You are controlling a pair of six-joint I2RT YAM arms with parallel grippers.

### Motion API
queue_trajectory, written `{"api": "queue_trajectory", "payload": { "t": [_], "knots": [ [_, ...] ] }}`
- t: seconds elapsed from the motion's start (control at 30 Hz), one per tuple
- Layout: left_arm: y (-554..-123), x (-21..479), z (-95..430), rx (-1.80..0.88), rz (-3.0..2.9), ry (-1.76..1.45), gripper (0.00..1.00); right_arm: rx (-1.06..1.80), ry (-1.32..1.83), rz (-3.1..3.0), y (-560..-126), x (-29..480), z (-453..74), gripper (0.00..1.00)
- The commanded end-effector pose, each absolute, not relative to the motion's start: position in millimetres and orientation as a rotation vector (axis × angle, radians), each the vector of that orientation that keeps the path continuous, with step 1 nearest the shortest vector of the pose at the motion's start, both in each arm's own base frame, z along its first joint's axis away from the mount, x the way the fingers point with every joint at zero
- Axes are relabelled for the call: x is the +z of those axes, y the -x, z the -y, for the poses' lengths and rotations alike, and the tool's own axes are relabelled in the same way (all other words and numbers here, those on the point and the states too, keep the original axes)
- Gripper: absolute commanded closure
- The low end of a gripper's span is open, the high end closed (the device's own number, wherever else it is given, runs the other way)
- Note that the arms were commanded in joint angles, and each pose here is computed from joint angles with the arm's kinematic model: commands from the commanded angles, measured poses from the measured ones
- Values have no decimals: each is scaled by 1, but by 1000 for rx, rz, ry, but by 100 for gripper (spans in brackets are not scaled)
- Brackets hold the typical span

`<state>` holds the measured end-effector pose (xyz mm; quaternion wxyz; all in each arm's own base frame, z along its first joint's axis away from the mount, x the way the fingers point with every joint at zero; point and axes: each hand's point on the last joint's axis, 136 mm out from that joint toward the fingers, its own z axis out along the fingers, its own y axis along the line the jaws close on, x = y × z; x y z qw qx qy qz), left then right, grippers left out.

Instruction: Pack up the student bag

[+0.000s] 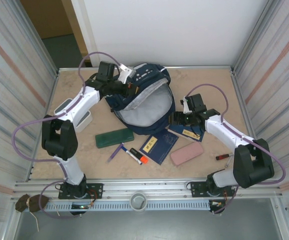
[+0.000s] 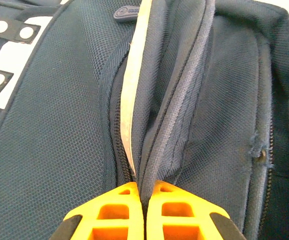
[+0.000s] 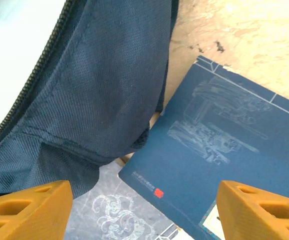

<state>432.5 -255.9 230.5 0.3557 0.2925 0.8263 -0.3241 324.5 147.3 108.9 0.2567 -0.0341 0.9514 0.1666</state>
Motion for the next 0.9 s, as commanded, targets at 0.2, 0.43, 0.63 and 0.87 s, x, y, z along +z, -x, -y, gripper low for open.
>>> {"api": "queue_trajectory", "payload": {
  "t": [0.2, 0.43, 0.63, 0.87],
  "knots": [
    [-467, 208, 255, -906, -2167, -665, 99, 442, 91, -2660, -317, 100, -159, 27],
    [-463, 194, 255, -882, -2223, -605, 81, 475, 71, -2787, -281, 87, -165, 30],
    [-429, 192, 230, -821, -2262, -356, 49, 433, 73, -2863, -248, 83, -159, 28],
    [-335, 158, 244, -877, -2338, -333, 38, 541, -53, -2856, -242, 75, -175, 19]
  ]
}}
